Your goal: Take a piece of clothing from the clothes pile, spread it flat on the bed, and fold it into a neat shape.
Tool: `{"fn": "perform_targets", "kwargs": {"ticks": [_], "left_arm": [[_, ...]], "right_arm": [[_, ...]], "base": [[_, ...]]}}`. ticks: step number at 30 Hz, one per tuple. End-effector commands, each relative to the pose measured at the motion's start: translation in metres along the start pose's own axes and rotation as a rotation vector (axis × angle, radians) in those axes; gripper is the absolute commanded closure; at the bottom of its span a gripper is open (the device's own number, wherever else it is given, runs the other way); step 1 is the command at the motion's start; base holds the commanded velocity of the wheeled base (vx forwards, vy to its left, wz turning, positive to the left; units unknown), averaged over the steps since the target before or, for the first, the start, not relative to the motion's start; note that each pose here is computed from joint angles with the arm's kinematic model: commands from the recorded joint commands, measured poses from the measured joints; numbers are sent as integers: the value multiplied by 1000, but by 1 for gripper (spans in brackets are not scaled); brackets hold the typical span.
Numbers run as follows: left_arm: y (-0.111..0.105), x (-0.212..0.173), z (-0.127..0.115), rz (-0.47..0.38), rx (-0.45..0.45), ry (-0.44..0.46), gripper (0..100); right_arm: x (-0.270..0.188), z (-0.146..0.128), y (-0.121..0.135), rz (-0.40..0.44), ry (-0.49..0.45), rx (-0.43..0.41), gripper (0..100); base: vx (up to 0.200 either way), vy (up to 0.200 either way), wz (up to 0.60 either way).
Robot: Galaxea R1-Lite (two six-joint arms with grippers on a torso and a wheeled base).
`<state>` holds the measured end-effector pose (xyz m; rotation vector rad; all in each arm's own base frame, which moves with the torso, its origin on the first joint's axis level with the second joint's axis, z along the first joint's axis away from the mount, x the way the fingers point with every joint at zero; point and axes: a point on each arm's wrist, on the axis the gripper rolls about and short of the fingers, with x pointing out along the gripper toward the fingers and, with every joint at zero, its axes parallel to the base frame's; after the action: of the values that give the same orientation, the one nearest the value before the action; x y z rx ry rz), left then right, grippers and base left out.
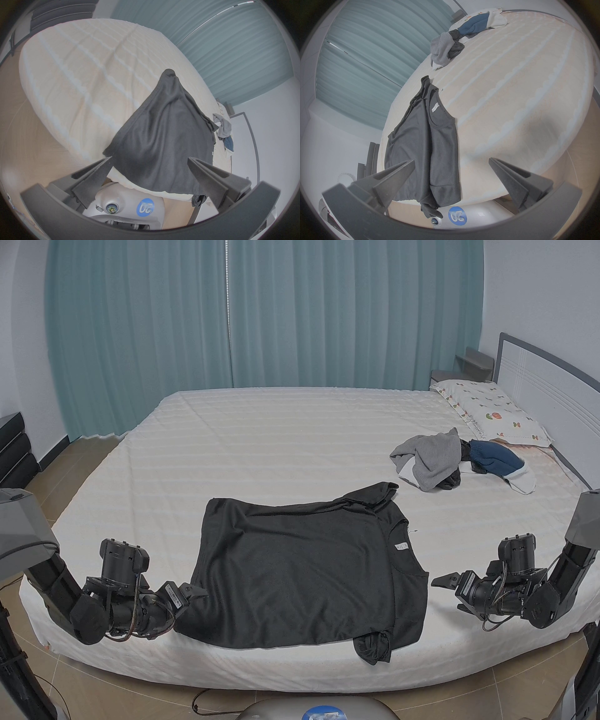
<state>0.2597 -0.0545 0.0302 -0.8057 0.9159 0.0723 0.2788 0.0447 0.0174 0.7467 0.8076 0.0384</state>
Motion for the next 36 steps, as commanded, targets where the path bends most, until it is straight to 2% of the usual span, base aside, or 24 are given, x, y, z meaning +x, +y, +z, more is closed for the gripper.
{"fn": "perform_targets", "kwargs": {"ticks": [1,7,12,20,30,31,36], "left_arm": [[10,2,-4,42,-14,15,0],[17,12,-6,92,-18,18,0],[16,15,-7,75,-14,9,0],[22,30,-10,103,-13,33,0],[21,35,-9,81,-3,9,0],[21,35,-9,81,-3,9,100],[22,35,-8,83,-8,2,100]], "right_arm": [[0,-2,0,0,8,-1,0],[0,-4,1,1,11,-5,0],[3,-5,0,-2,19,-4,0],[3,-7,2,3,26,-12,0],[4,-7,3,11,33,-14,0],[4,-7,3,11,33,-14,0],[6,-9,6,30,51,-21,0]], "base": [[0,0,0],[0,0,0],[0,0,0],[0,0,0],[0,0,0],[0,0,0],[0,0,0]]}}
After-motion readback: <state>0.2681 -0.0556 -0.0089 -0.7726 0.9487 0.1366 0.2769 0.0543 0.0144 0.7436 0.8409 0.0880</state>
